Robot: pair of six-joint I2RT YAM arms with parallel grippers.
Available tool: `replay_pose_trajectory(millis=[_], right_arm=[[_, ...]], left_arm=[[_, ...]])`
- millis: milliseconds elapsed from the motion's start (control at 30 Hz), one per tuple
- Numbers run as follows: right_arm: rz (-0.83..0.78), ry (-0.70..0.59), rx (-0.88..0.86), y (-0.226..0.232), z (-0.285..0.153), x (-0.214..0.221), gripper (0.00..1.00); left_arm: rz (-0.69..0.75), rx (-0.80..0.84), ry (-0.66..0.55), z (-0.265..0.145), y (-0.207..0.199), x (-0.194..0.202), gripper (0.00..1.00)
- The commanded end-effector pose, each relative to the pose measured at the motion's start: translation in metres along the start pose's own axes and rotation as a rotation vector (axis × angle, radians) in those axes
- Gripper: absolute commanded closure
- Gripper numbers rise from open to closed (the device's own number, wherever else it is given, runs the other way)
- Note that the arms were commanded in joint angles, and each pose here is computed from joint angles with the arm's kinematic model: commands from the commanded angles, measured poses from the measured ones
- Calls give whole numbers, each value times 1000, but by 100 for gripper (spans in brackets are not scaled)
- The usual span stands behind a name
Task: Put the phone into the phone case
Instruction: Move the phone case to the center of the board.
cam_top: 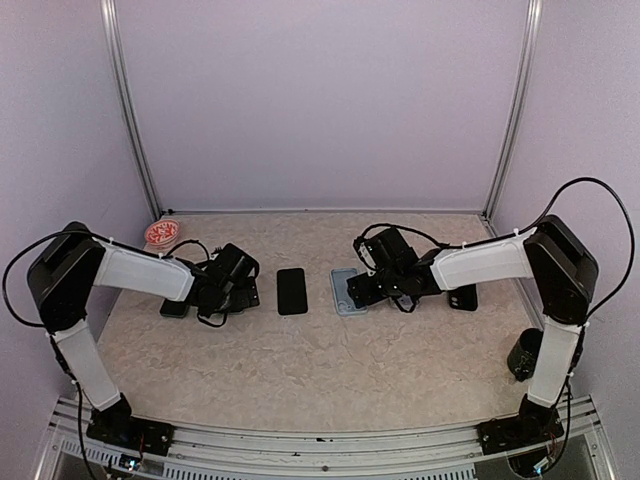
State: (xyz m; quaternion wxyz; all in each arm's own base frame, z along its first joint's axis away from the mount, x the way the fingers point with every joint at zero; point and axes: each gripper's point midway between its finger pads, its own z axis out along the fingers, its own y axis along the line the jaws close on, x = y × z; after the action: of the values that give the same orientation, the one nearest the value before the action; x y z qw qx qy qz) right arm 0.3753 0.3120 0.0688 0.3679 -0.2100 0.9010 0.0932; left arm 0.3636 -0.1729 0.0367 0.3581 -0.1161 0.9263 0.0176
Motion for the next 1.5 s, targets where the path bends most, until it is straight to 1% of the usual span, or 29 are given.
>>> replay_pose_trajectory(millis=[0,100,400,733,767,800,867,933,1033,1233,1467], right_arm=[[1,18,47,-17,14,-7,19],[-2,37,64,-25,24,-7,26],[29,57,24,-27,44,-11,48],[22,93,51,-30,63,-3,60],[25,95,53,-31,64,-3,62],[27,99,56,-31,65,-1,68],[30,104,57,-31,66,1,73],[39,103,53,-31,64,1,80],[58,103,36,-29,59,4,88],[100,85,7,-26,36,8,99],[124,64,-31,-8,0,19,100]], left_arm=[[2,21,-40,-19,-5,-6,1],[3,30,-50,-27,-7,-6,1],[18,48,-88,-54,-10,-5,1],[26,46,-80,-57,-7,6,1],[28,47,-80,-58,-8,7,1],[29,46,-80,-58,-8,7,1],[32,45,-80,-57,-8,8,1],[33,42,-81,-56,-8,8,1],[37,34,-78,-54,-6,11,1],[40,26,-66,-46,-6,18,1],[38,42,-66,-44,-12,22,1]])
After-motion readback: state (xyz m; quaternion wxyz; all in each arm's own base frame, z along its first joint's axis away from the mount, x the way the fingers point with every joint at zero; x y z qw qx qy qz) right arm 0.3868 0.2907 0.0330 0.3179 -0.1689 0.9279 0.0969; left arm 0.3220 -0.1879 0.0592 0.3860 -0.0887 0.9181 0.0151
